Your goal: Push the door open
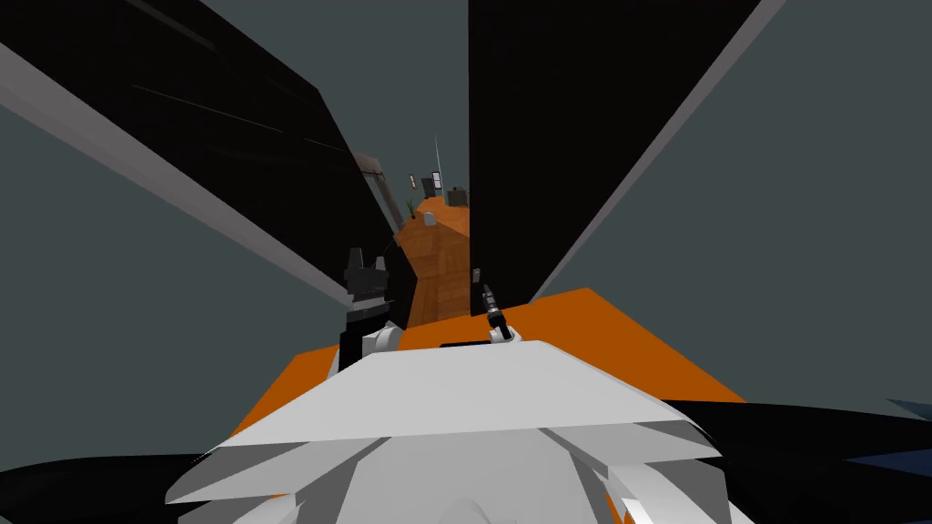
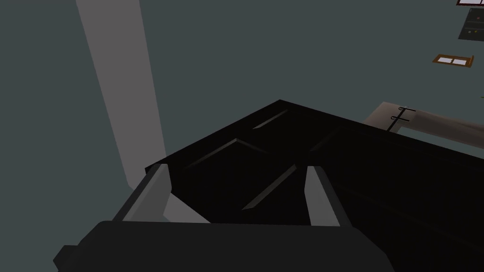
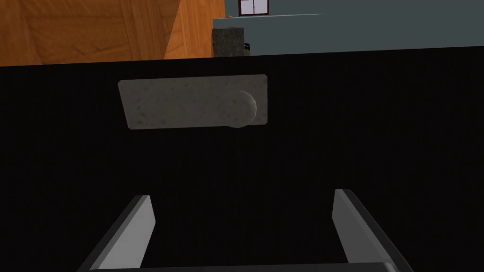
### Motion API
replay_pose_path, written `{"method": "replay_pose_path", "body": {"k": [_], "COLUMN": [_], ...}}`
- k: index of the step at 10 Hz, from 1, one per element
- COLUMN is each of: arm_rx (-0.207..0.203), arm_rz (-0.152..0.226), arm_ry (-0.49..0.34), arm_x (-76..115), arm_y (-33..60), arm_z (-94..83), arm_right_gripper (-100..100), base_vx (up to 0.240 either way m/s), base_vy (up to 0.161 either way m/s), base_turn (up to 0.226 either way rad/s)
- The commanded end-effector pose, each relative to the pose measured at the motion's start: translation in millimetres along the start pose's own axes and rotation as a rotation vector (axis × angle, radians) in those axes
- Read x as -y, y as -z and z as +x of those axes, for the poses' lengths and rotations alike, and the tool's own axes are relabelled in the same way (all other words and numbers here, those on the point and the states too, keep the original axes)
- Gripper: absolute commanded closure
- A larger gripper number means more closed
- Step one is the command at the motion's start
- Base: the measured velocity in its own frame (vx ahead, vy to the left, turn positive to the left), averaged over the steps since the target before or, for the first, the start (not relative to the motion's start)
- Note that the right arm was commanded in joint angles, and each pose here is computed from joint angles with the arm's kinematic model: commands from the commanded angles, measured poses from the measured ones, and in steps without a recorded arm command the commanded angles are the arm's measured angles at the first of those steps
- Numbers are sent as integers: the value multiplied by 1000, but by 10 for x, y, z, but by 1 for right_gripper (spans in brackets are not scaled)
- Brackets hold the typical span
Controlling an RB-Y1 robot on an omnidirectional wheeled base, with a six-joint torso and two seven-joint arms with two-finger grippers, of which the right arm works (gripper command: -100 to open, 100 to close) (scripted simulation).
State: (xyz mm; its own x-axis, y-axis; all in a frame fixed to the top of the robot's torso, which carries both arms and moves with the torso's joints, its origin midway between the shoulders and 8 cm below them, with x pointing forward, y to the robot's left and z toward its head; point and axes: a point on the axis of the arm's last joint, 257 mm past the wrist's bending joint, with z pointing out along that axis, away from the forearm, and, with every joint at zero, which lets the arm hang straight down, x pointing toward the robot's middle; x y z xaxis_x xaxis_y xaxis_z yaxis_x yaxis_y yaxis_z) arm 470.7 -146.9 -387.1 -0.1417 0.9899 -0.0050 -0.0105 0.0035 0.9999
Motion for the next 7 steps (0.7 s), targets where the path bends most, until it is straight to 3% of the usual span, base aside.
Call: {"method": "replay_pose_path", "body": {"k": [1, 4, 7], "arm_rx": [5, 14, 20], "arm_rz": [4, 8, 9], "arm_ry": [28, 50, 38], "arm_x": [22, 42, 50], "arm_y": [19, 38, 39], "arm_z": [-161, -304, -282], "arm_right_gripper": [-100, -100, -100], "base_vx": [125, 184, 200], "base_vy": [7, 34, 25], "base_turn": [28, 24, 24]}}
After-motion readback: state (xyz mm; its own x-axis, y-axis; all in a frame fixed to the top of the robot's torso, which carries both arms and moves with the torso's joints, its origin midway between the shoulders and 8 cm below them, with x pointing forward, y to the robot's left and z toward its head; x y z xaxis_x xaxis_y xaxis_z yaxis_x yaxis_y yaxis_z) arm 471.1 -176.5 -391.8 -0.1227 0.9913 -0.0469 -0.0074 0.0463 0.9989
